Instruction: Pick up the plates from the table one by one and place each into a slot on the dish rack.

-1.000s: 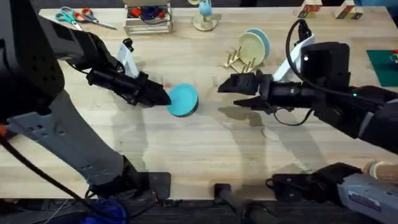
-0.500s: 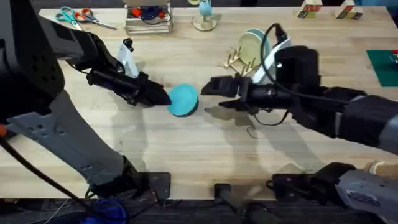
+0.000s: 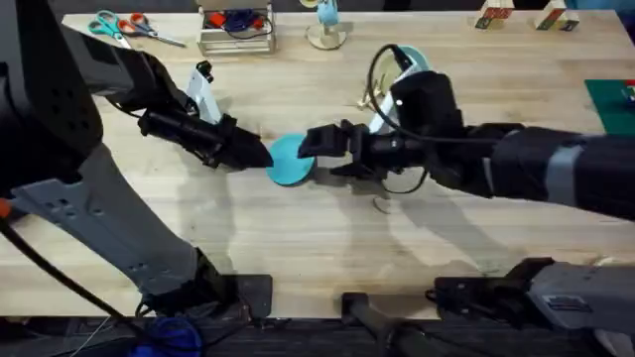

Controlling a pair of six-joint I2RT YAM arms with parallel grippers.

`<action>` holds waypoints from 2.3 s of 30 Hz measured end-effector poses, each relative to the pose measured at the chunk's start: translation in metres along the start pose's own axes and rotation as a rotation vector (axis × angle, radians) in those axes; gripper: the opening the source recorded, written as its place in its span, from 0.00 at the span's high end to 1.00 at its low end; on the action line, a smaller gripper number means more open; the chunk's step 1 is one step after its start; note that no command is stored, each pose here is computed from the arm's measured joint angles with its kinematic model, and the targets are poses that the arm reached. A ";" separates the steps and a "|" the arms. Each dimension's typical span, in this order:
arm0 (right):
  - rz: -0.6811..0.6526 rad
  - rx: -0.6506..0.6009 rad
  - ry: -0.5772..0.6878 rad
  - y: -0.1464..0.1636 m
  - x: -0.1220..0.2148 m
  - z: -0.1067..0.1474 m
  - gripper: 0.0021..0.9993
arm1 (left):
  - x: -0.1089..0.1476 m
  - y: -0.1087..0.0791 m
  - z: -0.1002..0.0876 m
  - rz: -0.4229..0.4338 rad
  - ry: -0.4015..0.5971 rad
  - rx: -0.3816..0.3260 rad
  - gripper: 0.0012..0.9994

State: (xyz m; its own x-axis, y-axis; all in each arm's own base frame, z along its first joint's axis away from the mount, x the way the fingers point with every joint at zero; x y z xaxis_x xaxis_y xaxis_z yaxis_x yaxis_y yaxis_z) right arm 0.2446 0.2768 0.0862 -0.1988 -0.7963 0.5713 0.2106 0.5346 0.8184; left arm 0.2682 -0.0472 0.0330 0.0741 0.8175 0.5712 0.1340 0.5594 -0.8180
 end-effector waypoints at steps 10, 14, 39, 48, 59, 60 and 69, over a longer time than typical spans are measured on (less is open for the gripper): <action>-0.044 0.049 -0.010 0.017 -0.028 -0.014 0.00 | 0.000 0.000 0.000 0.000 0.000 0.000 0.96; -0.040 0.047 -0.008 0.019 -0.035 -0.019 0.00 | 0.000 0.000 0.000 0.000 0.000 0.000 0.96; -0.030 0.037 0.019 0.020 -0.045 -0.011 0.43 | 0.000 0.000 0.000 0.000 0.000 0.000 0.96; -0.020 0.028 0.019 0.017 -0.045 -0.011 0.73 | 0.000 0.000 0.000 0.000 0.000 0.000 0.96; 0.013 0.009 0.020 0.009 -0.046 -0.010 0.97 | 0.000 0.000 0.000 0.000 0.000 0.000 0.96; 0.013 0.009 0.020 0.009 -0.046 -0.010 0.97 | 0.000 0.000 0.000 0.000 0.000 0.000 0.96; 0.013 0.009 0.020 0.009 -0.046 -0.010 0.97 | 0.000 0.000 0.000 0.000 0.002 0.003 0.96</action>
State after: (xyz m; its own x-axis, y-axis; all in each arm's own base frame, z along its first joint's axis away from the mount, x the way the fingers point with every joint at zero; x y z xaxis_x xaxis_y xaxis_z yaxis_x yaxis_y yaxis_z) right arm 0.2654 0.3153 0.0668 -0.1767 -0.7948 0.5805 0.2046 0.5472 0.8116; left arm 0.2684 -0.0470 0.0333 0.0760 0.8170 0.5717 0.1312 0.5601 -0.8179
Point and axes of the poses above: each hand's point on the last joint's axis, 136 mm out from that joint toward the fingers, its own x axis back along the fingers, its own y axis along the line the jaws close on, z = x × y, the point moved 1 cm from there along x, back along the fingers, and after that the axes turned 14 degrees about -x, right-handed, at the moved point
